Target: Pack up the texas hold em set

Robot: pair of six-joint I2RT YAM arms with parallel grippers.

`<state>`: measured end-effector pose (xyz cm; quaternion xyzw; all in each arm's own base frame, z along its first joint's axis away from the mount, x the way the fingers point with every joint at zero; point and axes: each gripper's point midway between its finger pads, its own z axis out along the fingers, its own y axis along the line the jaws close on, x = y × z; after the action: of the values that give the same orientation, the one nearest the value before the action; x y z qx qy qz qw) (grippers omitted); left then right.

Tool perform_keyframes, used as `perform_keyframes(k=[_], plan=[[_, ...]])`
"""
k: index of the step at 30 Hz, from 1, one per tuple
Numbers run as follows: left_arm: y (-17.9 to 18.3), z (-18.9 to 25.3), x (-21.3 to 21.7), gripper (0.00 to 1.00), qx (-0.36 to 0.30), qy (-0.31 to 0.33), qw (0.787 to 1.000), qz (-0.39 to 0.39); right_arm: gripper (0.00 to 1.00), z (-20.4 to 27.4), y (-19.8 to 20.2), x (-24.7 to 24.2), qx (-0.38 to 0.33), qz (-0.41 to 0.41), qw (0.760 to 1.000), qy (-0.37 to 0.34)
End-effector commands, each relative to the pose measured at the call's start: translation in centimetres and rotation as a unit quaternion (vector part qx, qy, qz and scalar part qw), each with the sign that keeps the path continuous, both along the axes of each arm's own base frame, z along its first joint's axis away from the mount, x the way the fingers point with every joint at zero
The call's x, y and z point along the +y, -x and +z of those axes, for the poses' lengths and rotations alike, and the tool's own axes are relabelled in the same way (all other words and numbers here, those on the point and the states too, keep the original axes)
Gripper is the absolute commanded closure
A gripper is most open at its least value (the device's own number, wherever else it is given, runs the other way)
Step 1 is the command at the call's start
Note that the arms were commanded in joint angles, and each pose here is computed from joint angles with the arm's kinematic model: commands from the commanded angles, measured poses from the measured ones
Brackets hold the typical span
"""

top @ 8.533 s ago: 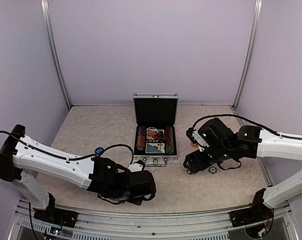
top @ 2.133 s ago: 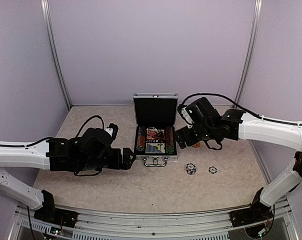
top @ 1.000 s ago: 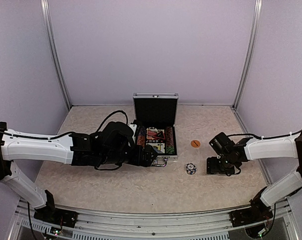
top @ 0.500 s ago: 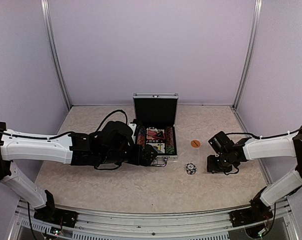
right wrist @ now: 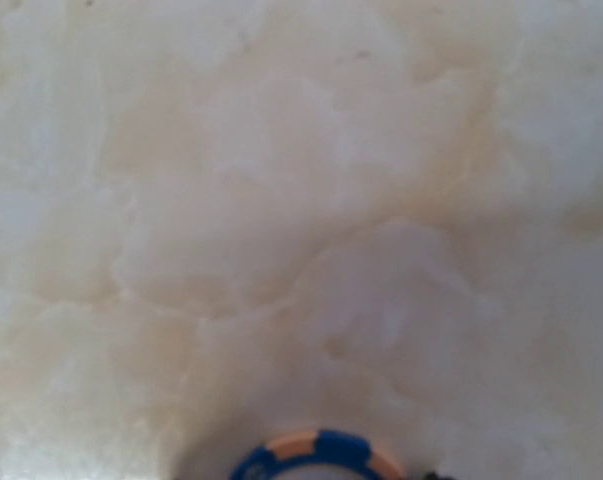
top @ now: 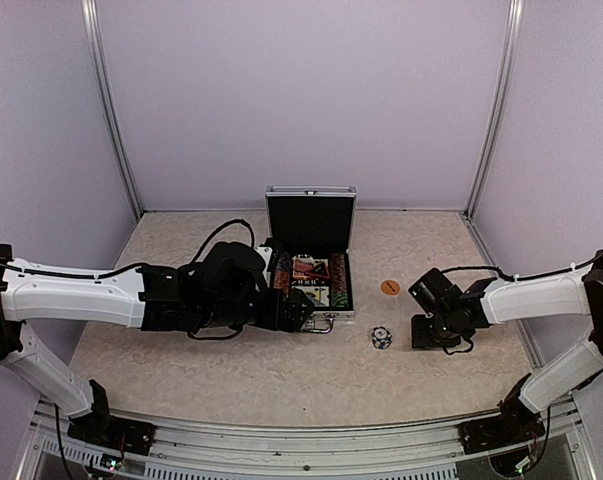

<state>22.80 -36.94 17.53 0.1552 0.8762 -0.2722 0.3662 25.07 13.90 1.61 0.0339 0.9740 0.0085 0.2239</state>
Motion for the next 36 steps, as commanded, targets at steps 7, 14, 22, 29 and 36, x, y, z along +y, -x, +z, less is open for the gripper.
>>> perform_keyframes(k=[7,14,22,29,36], plan=[[-0.3,1.6,-0.3,0.01,-0.013,0.019,1.0,-0.004,0.58,-3.0,4.5,-1.8,0.08,-0.013,0.997,0.021],[-0.1,1.6,-0.4,0.01,-0.01,0.024,1.0,-0.007,0.65,-2.4,4.3,-1.6,0.068,-0.014,0.998,0.011],[0.0,1.7,-0.1,0.01,-0.01,0.028,1.0,-0.005,0.64,0.1,3.0,-0.5,0.031,-0.002,0.999,-0.013],[0.0,1.6,-0.3,0.01,-0.008,0.03,0.999,-0.007,0.64,2.9,1.6,0.1,0.003,0.004,1.0,-0.016],[0.1,1.6,-0.3,0.01,-0.008,0.031,0.999,-0.008,0.47,1.6,2.1,0.5,0.023,0.016,1.0,-0.011]])
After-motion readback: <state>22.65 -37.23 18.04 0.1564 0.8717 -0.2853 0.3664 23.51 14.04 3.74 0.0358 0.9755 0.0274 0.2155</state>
